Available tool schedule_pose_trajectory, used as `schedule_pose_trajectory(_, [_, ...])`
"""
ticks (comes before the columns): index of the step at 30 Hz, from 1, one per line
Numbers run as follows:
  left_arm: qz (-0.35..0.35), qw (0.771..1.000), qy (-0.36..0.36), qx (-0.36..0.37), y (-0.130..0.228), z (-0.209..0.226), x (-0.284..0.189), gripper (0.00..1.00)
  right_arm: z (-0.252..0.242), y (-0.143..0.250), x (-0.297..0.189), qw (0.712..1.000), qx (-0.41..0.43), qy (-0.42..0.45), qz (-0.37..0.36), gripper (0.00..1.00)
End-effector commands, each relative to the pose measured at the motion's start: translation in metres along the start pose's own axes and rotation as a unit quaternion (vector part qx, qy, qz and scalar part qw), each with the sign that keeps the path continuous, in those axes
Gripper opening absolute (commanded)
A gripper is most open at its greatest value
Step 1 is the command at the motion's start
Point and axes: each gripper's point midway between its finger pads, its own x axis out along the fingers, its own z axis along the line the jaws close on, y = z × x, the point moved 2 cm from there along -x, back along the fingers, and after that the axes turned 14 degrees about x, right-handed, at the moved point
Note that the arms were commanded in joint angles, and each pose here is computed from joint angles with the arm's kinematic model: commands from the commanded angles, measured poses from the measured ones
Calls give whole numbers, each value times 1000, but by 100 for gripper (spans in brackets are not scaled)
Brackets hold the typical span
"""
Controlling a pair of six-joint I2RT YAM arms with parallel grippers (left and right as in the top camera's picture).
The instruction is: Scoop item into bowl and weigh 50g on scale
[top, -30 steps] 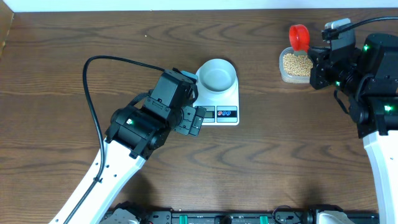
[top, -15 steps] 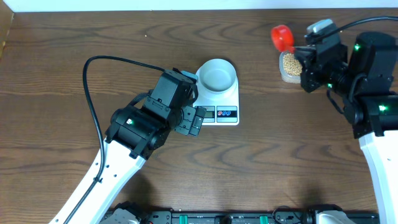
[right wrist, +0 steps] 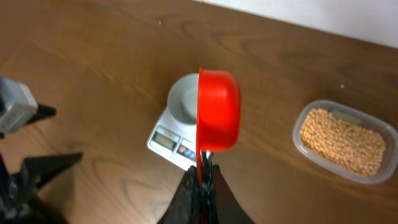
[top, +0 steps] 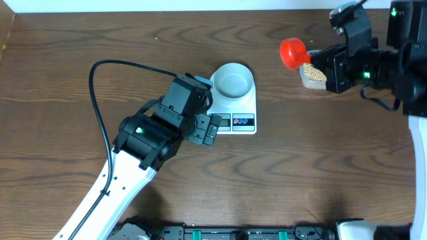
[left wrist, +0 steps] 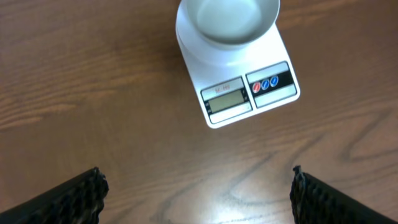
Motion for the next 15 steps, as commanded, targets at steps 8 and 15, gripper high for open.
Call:
schedule_pose_trajectory(8, [6,1000,1,9,2,1,4,96,3,-12,-4,1000,5,4,-6,1])
schedule_pose_trajectory(15, [6,1000,1,9,2,1,4,96,1,-7,-4,1000,25,9,5,1])
